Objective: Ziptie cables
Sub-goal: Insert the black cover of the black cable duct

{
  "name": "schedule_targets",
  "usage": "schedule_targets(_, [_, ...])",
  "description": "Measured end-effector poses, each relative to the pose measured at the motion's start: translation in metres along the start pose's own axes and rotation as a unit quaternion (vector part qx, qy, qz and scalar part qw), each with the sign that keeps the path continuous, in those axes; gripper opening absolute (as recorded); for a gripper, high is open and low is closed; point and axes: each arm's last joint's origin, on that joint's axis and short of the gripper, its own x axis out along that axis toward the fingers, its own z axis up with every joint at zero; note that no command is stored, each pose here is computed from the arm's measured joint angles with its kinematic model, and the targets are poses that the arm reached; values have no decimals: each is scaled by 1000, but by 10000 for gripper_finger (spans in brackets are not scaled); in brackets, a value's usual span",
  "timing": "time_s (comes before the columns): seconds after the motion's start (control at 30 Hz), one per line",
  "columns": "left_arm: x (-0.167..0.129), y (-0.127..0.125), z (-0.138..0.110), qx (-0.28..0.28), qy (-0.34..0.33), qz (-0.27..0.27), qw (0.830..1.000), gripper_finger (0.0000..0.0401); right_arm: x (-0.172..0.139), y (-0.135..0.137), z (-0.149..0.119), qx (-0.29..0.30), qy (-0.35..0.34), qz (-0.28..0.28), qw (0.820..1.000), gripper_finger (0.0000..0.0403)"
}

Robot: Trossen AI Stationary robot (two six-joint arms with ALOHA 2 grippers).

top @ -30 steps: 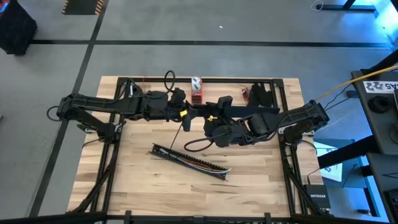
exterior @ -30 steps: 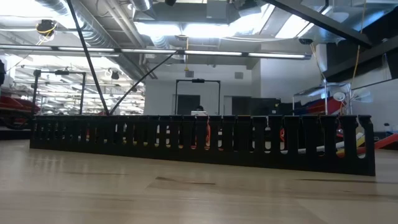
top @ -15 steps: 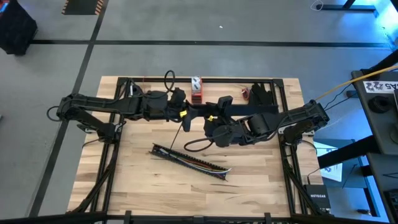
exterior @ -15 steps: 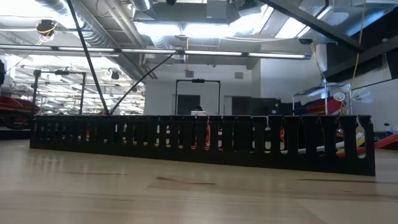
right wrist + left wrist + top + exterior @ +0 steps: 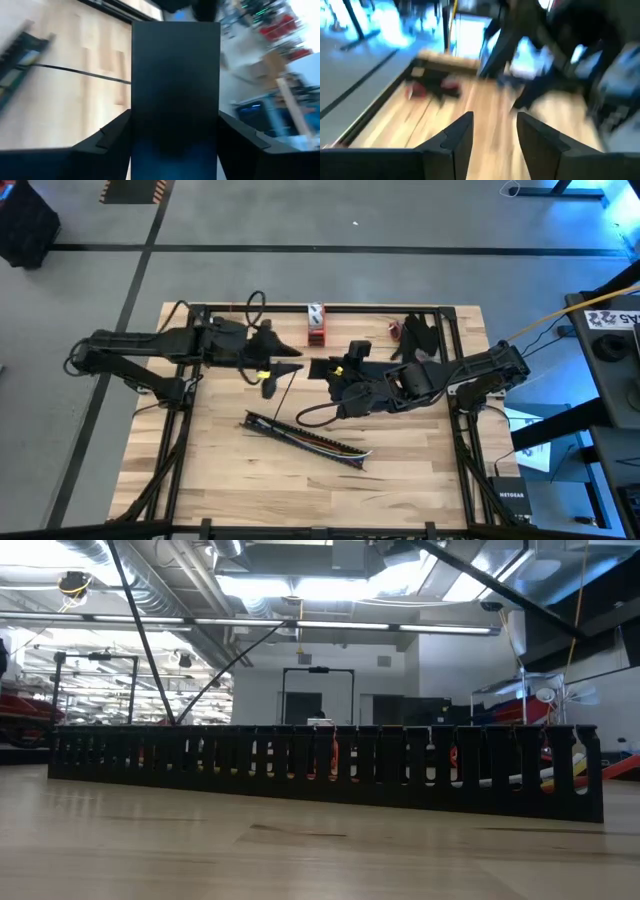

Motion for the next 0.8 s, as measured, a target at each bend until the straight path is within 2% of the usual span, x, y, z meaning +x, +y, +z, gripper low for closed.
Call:
schedule_targets(0.1, [-7, 1, -18, 26, 92, 8, 995, 149, 0, 3, -2, 45, 7, 52, 998, 225])
schedule_targets(0.2, [-2, 0, -44, 38, 182, 14, 982, 145, -1, 6, -5, 87, 20, 102, 991, 226])
schedule_targets(0.37, [16, -7, -89, 60, 257, 10, 964, 133, -2, 11, -7, 134, 40, 174, 975, 227])
schedule_targets(0.47, [29, -12, -110, 62, 261, -6, 963, 132, -3, 12, -8, 156, 50, 194, 967, 227])
schedule_targets(0.57, [45, -22, -122, 51, 222, -76, 971, 132, -3, 13, -8, 168, 54, 210, 962, 228])
schedule_targets(0.63, [54, -27, -133, 56, 209, -113, 970, 132, -3, 13, -8, 169, 55, 214, 961, 228])
schedule_targets(0.8, [79, -30, -164, 69, 233, -115, 963, 131, -3, 13, -8, 185, 58, 214, 957, 228])
